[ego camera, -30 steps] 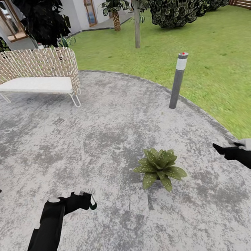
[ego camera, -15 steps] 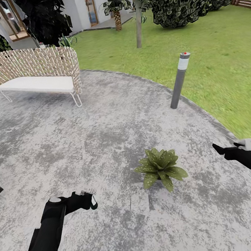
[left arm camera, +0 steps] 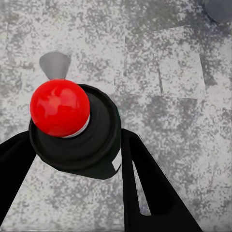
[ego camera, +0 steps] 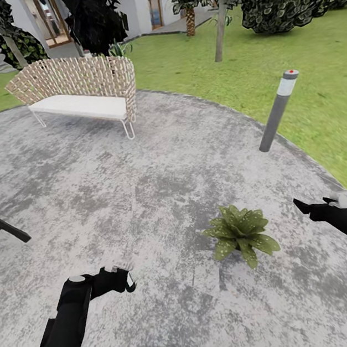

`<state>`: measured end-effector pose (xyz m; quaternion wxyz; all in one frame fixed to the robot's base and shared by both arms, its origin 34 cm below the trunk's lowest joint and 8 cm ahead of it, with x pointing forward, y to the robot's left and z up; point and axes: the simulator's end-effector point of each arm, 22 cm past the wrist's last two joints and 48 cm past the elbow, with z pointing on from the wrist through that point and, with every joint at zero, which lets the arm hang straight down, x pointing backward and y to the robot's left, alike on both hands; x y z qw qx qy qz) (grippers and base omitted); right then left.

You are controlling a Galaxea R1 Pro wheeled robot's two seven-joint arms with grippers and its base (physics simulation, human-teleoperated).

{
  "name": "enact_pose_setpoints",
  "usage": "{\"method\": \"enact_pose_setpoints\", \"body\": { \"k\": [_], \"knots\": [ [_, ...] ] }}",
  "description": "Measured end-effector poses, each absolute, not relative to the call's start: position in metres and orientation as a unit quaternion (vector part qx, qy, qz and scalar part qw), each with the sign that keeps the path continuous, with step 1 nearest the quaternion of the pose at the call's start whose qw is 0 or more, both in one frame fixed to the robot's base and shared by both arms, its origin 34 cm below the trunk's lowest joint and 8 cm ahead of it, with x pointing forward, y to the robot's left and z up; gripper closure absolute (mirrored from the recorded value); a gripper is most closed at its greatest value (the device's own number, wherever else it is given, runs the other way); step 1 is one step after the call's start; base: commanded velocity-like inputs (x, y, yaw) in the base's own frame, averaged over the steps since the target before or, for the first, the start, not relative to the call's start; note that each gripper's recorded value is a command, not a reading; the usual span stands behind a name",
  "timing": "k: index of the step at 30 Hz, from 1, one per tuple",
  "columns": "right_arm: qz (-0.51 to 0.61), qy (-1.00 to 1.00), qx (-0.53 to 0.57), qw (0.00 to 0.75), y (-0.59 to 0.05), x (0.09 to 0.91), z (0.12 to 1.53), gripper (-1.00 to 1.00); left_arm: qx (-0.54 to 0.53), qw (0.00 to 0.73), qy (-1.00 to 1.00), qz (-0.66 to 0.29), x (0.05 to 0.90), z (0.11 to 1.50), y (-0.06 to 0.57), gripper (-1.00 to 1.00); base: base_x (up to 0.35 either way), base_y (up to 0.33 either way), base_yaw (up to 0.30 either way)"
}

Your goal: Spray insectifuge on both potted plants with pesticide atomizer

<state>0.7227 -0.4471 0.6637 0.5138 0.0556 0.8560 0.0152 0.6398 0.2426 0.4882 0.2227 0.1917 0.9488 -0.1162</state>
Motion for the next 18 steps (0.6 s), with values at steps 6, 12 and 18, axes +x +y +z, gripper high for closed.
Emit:
{"method": "enact_pose_setpoints", "body": {
  "k": [6,12,18],
  "knots": [
    [0.015,0.857,0.055,0.512,-0.4470,0.7226,0.6616,-1.00,0.194,0.219,0.949,-0.118,0.6374,0.4856,0.2406,1.00,0.000,0.000,0.269],
    [0.015,0.858,0.056,0.511,-0.4471,0.7223,0.6595,-1.00,0.195,0.217,0.949,-0.118,0.6360,0.4834,0.2400,1.00,0.000,0.000,0.269],
    [0.015,0.859,0.056,0.509,-0.4470,0.7222,0.6573,-1.00,0.194,0.215,0.950,-0.120,0.6342,0.4811,0.2392,1.00,0.000,0.000,0.269]
  ]
}}
